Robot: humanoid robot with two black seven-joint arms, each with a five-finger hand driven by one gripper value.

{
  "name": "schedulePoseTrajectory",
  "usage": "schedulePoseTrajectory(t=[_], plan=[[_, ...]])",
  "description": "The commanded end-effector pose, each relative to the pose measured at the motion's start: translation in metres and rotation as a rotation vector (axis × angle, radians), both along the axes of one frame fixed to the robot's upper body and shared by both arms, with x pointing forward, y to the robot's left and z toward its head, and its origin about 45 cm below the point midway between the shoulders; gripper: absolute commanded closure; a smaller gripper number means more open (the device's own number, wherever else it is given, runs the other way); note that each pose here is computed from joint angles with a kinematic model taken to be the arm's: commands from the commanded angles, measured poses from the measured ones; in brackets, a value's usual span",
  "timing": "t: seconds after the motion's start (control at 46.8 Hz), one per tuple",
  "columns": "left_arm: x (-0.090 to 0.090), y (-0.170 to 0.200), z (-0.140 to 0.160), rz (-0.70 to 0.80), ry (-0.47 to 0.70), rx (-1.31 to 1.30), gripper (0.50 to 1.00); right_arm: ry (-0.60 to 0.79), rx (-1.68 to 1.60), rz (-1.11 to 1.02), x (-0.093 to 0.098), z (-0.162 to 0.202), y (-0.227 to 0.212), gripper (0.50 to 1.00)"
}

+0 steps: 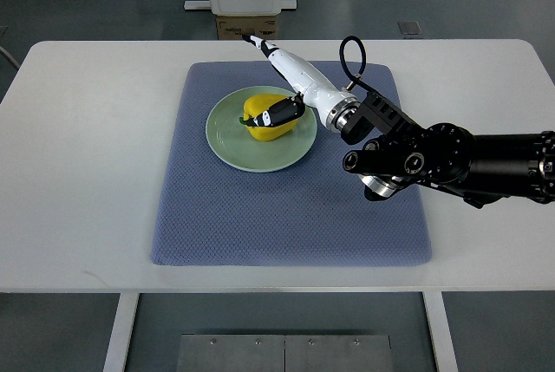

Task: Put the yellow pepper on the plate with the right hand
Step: 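Open the right hand and withdraw it away from the plate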

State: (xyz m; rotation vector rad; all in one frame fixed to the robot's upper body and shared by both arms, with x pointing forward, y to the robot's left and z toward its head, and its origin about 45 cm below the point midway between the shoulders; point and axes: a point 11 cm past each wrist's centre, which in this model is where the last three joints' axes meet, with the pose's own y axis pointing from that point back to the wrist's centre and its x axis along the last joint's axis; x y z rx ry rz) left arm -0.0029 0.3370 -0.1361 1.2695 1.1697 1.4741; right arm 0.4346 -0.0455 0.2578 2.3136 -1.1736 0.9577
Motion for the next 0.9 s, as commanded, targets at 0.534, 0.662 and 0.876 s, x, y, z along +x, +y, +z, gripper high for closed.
schedulePoseTrajectory(t=[0.534,0.662,0.876], plan=[[0.0,0.0,0.0,0.001,0.0,0.0,0.5,0.049,0.245,-0.306,0.023,-0.025,-0.109,0.5],[0.0,0.0,0.0,0.0,0.0,0.0,0.5,0.103,0.389,-0.416,0.018,-0.039,-0.129,0.5],[0.0,0.0,0.0,0.0,0.0,0.0,0.5,0.205,0.668,-0.555,0.018,-0.049,-0.168,0.5]])
